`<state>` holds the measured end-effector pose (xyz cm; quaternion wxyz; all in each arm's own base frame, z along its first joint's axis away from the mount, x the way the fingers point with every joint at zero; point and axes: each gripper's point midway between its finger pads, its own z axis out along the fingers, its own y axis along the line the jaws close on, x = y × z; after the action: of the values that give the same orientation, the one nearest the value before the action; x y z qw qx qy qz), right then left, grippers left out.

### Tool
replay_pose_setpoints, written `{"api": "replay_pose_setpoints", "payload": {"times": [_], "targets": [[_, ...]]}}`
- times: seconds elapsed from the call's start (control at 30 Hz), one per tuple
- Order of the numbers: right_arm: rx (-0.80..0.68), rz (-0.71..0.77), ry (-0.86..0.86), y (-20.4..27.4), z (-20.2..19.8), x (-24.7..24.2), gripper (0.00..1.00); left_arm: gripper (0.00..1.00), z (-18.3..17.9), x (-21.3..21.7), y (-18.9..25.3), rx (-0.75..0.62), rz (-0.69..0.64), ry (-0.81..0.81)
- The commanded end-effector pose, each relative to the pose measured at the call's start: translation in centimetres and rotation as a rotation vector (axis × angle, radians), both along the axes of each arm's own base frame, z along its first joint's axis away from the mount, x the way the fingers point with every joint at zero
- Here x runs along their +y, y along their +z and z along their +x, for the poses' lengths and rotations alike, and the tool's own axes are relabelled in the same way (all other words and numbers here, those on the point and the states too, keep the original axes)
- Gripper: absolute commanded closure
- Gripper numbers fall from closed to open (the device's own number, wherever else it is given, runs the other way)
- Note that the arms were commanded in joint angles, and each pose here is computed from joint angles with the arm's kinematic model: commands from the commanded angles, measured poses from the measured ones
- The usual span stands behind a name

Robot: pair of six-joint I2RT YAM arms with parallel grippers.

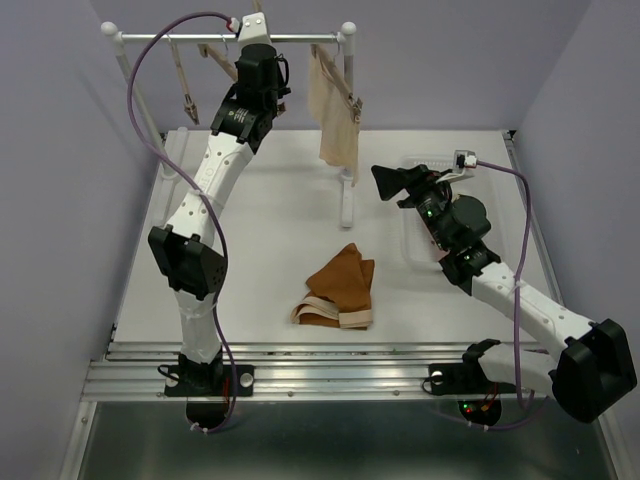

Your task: Remove the underwear clipped to the hanger

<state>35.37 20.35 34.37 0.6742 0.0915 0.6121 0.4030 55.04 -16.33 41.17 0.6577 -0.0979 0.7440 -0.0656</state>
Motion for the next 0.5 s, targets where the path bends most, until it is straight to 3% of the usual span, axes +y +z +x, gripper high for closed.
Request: {"api": "replay_pose_setpoints", "payload": {"times": [0.0, 0.47], "targets": [[-0.079, 0.022, -0.011, 3.2, -0.1, -0.3, 0.00, 1.00, -0.2, 0.9, 6.4, -0.184, -0.046, 0.016], [-0.077, 0.015, -0.016, 3.0, 0.0, -0.3, 0.00, 1.00, 0.8, 1.3, 1.7, -0.060, -0.007, 0.015]]}}
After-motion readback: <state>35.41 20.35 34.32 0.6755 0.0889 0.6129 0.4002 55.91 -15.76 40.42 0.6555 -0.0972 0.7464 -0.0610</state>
